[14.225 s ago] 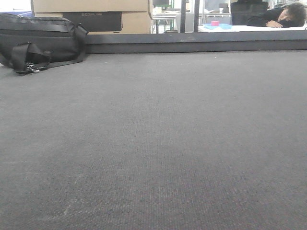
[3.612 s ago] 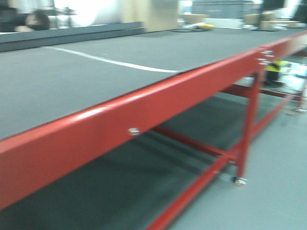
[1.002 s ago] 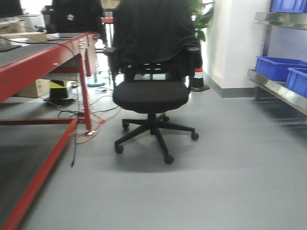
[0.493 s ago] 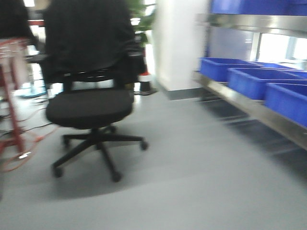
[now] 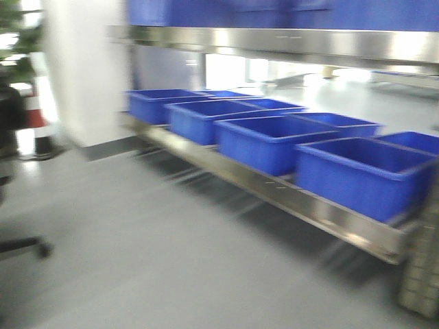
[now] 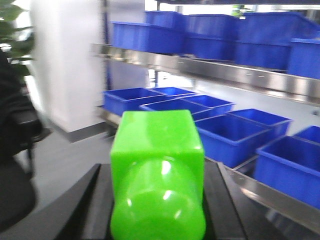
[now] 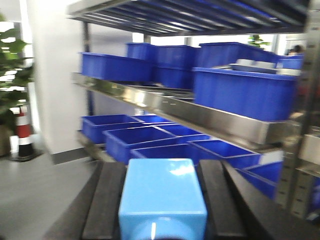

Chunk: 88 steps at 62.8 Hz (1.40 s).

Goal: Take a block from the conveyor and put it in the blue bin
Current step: 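Drive up to the steel shelves of blue bins holding both blocks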

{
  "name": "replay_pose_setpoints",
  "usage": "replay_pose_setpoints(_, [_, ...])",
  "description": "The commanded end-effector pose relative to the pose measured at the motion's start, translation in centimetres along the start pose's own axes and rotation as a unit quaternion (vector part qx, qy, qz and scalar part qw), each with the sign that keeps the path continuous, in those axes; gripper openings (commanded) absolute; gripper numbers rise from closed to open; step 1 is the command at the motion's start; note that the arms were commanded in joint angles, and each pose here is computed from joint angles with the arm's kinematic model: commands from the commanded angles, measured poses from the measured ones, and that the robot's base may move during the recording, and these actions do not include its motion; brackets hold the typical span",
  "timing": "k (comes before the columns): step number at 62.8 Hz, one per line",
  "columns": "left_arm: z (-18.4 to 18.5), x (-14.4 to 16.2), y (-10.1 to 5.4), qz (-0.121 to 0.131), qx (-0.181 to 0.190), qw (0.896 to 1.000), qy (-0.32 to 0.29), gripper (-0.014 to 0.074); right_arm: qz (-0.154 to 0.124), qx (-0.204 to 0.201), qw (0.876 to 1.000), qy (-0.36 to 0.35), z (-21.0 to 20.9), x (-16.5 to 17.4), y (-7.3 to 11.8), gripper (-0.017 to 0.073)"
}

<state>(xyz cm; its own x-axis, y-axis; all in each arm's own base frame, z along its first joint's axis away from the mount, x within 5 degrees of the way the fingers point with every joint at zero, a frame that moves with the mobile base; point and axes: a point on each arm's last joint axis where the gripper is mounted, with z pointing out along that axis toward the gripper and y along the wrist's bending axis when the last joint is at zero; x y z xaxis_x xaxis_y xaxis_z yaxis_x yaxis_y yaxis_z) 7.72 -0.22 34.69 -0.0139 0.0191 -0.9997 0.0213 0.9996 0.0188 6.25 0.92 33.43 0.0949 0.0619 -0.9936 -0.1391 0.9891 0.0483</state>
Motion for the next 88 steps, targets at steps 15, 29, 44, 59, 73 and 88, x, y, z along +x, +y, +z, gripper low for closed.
replay_pose_setpoints(15, [-0.07,-0.16,-0.02,0.001,0.001,1.0,-0.011,-0.0111,-0.008,0.0,1.0,-0.012,-0.1,-0.42,0.01,-0.0162])
replay_pose_setpoints(29, [-0.07,-0.16,-0.02,0.001,0.001,1.0,-0.011,-0.0111,-0.008,0.0,1.0,-0.012,-0.1,-0.42,0.01,-0.0162])
replay_pose_setpoints(44, [-0.07,-0.16,-0.02,0.001,0.001,1.0,-0.011,-0.0111,-0.008,0.0,1.0,-0.012,-0.1,-0.42,0.01,-0.0162])
replay_pose_setpoints(59, [-0.07,-0.17,-0.02,0.001,0.001,1.0,-0.012,-0.0111,-0.008,0.0,1.0,-0.012,-0.1,-0.42,0.01,-0.0162])
replay_pose_setpoints(73, [-0.07,-0.17,-0.02,0.001,0.001,1.0,-0.012,-0.0111,-0.008,0.0,1.0,-0.012,-0.1,-0.42,0.01,-0.0162])
replay_pose_setpoints(88, [-0.07,-0.17,-0.02,0.001,0.001,1.0,-0.012,-0.0111,-0.008,0.0,1.0,-0.012,-0.1,-0.42,0.01,-0.0162])
